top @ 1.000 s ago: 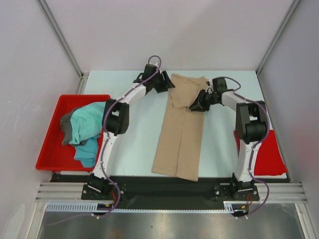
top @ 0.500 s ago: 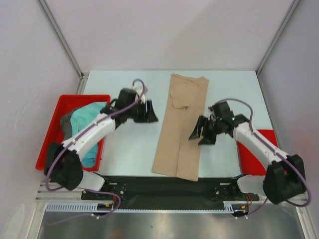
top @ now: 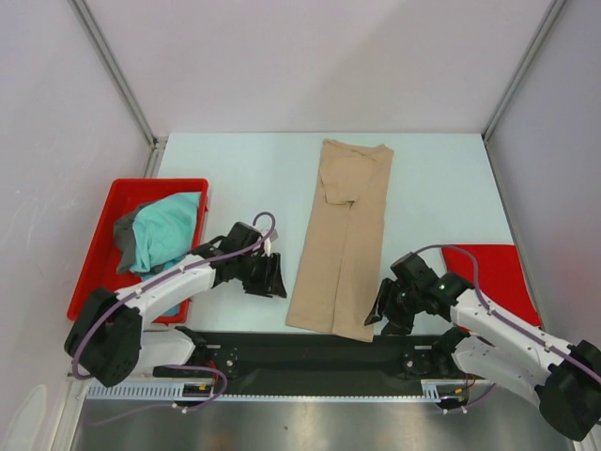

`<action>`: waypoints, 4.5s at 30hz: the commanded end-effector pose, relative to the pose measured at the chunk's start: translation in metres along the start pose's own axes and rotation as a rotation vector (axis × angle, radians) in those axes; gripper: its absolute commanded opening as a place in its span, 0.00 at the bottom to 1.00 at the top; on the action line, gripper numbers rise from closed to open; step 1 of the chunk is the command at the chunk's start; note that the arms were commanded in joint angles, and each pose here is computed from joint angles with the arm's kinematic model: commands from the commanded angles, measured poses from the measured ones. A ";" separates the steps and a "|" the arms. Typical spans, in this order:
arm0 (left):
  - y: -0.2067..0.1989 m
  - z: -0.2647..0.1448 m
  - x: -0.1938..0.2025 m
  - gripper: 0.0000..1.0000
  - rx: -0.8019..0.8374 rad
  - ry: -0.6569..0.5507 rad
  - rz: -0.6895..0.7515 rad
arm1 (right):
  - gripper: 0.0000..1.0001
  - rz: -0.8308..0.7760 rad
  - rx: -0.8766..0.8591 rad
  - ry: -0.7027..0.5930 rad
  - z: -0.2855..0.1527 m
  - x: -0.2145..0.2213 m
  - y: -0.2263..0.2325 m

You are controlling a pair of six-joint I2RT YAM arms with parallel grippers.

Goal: Fold and stack the t-shirts
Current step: Fold the tshirt

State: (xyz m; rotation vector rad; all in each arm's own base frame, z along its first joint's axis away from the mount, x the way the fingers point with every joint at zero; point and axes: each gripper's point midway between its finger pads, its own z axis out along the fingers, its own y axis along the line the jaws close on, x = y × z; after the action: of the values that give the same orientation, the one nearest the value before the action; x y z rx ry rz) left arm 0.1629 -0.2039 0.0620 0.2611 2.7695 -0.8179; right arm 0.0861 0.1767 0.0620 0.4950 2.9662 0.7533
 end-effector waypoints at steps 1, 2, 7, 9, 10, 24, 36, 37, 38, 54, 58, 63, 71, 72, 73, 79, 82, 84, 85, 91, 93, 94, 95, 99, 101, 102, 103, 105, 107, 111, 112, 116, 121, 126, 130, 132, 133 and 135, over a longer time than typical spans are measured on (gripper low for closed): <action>-0.007 0.009 0.001 0.52 0.008 0.039 -0.048 | 0.56 0.063 0.006 -0.021 0.009 0.001 -0.011; -0.004 0.011 0.005 0.52 -0.003 0.055 -0.055 | 0.56 0.070 0.003 -0.022 0.012 0.001 -0.013; -0.006 0.021 0.019 0.52 0.010 0.100 -0.096 | 0.56 0.108 -0.039 -0.016 0.022 0.004 -0.013; -0.003 0.029 0.029 0.52 0.004 0.142 -0.129 | 0.56 0.113 -0.034 -0.014 0.023 0.005 -0.017; -0.002 0.032 0.032 0.52 -0.002 0.159 -0.130 | 0.56 0.110 -0.033 -0.021 0.023 0.005 -0.018; 0.005 0.051 0.054 0.49 -0.049 0.252 -0.188 | 0.55 0.103 -0.083 -0.022 0.037 0.002 -0.014; 0.013 0.058 0.077 0.09 -0.055 0.314 -0.203 | 0.27 0.112 -0.132 -0.023 0.043 0.000 -0.008; 0.012 0.057 0.078 0.03 -0.052 0.317 -0.200 | 0.12 0.114 -0.136 -0.021 0.042 0.001 -0.006; 0.011 0.055 0.078 0.00 -0.052 0.321 -0.193 | 0.04 0.110 -0.152 -0.024 0.038 0.000 -0.001; -0.064 0.042 -0.098 0.00 0.025 0.099 -0.115 | 0.00 0.056 -0.220 -0.267 -0.035 -0.148 0.045; -0.079 0.048 -0.163 0.00 0.053 0.020 -0.104 | 0.00 0.015 -0.185 -0.251 -0.032 -0.199 0.049; -0.063 0.076 -0.203 0.00 0.054 0.025 -0.173 | 0.00 -0.029 -0.183 -0.270 -0.032 -0.254 0.060; -0.051 0.094 -0.247 0.00 0.095 -0.010 -0.240 | 0.00 -0.018 -0.189 -0.224 -0.013 -0.298 0.062; -0.052 0.094 -0.251 0.00 0.101 -0.017 -0.238 | 0.00 -0.022 -0.194 -0.233 -0.015 -0.304 0.065; -0.049 0.097 -0.252 0.00 0.101 -0.016 -0.244 | 0.00 -0.021 -0.194 -0.233 -0.014 -0.307 0.065; -0.041 0.102 -0.264 0.00 0.106 -0.019 -0.262 | 0.00 -0.013 -0.204 -0.219 -0.006 -0.323 0.067; -0.042 0.102 -0.269 0.03 0.112 -0.023 -0.264 | 0.00 -0.005 -0.199 -0.205 -0.001 -0.325 0.065; -0.040 0.104 -0.271 0.04 0.101 -0.023 -0.263 | 0.00 -0.011 -0.201 -0.203 0.001 -0.326 0.065; -0.039 0.106 -0.271 0.04 0.100 -0.022 -0.267 | 0.00 -0.011 -0.201 -0.206 0.001 -0.328 0.064; -0.039 0.110 -0.275 0.04 0.107 -0.024 -0.271 | 0.00 -0.007 -0.195 -0.210 0.001 -0.337 0.065; -0.038 0.111 -0.276 0.05 0.104 -0.023 -0.278 | 0.00 -0.004 -0.198 -0.214 0.001 -0.342 0.065; -0.039 0.112 -0.277 0.05 0.106 -0.021 -0.277 | 0.00 -0.005 -0.200 -0.212 0.001 -0.342 0.066; -0.039 0.112 -0.278 0.05 0.106 -0.022 -0.278 | 0.00 0.000 -0.198 -0.208 0.003 -0.343 0.065; -0.038 0.112 -0.283 0.05 0.107 -0.029 -0.285 | 0.00 0.005 -0.194 -0.204 0.004 -0.346 0.063; -0.034 0.113 -0.284 0.08 0.102 -0.029 -0.295 | 0.01 0.009 -0.190 -0.199 0.006 -0.347 0.060; -0.033 0.113 -0.283 0.10 0.101 -0.025 -0.302 | 0.02 0.009 -0.188 -0.196 0.006 -0.346 0.060; -0.031 0.112 -0.284 0.17 0.097 -0.029 -0.307 | 0.04 0.012 -0.185 -0.197 0.006 -0.346 0.059; -0.026 0.108 -0.292 0.24 0.068 -0.062 -0.293 | 0.10 0.019 -0.179 -0.204 0.005 -0.350 0.056; -0.023 0.098 -0.302 0.35 0.025 -0.103 -0.264 | 0.23 0.013 -0.165 -0.225 0.001 -0.357 0.054; -0.026 0.056 -0.331 0.40 -0.079 -0.218 -0.125 | 0.34 -0.021 -0.054 -0.265 -0.014 -0.374 0.034; -0.024 0.046 -0.335 0.42 -0.113 -0.248 -0.101 | 0.39 -0.032 0.003 -0.291 -0.021 -0.379 0.028; -0.041 0.015 -0.325 0.43 -0.077 -0.266 -0.003 | 0.45 -0.113 0.067 -0.312 -0.038 -0.367 0.040; -0.072 0.035 -0.277 0.37 0.090 -0.189 0.064 | 0.52 -0.161 -0.004 -0.324 -0.042 -0.333 0.071; -0.076 0.060 -0.271 0.46 0.124 -0.162 0.071 | 0.53 -0.117 -0.080 -0.316 -0.033 -0.331 0.073; -0.063 0.063 -0.292 0.53 0.015 -0.224 0.185 | 0.54 -0.137 -0.106 -0.308 -0.032 -0.340 0.069; -0.053 0.071 -0.302 0.54 -0.036 -0.230 0.219 | 0.55 -0.141 -0.111 -0.290 -0.025 -0.344 0.064; -0.048 0.077 -0.304 0.54 -0.054 -0.226 0.225 | 0.56 -0.150 -0.110 -0.292 -0.024 -0.346 0.064; -0.039 0.084 -0.309 0.54 -0.100 -0.218 0.224 | 0.61 -0.170 -0.097 -0.288 -0.019 -0.349 0.061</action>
State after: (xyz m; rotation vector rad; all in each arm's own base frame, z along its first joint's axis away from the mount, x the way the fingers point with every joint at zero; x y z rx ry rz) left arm 0.4373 -0.3235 0.0983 0.3742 2.5710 -0.7453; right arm 0.4198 0.1037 0.0921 0.4050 2.6802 0.7104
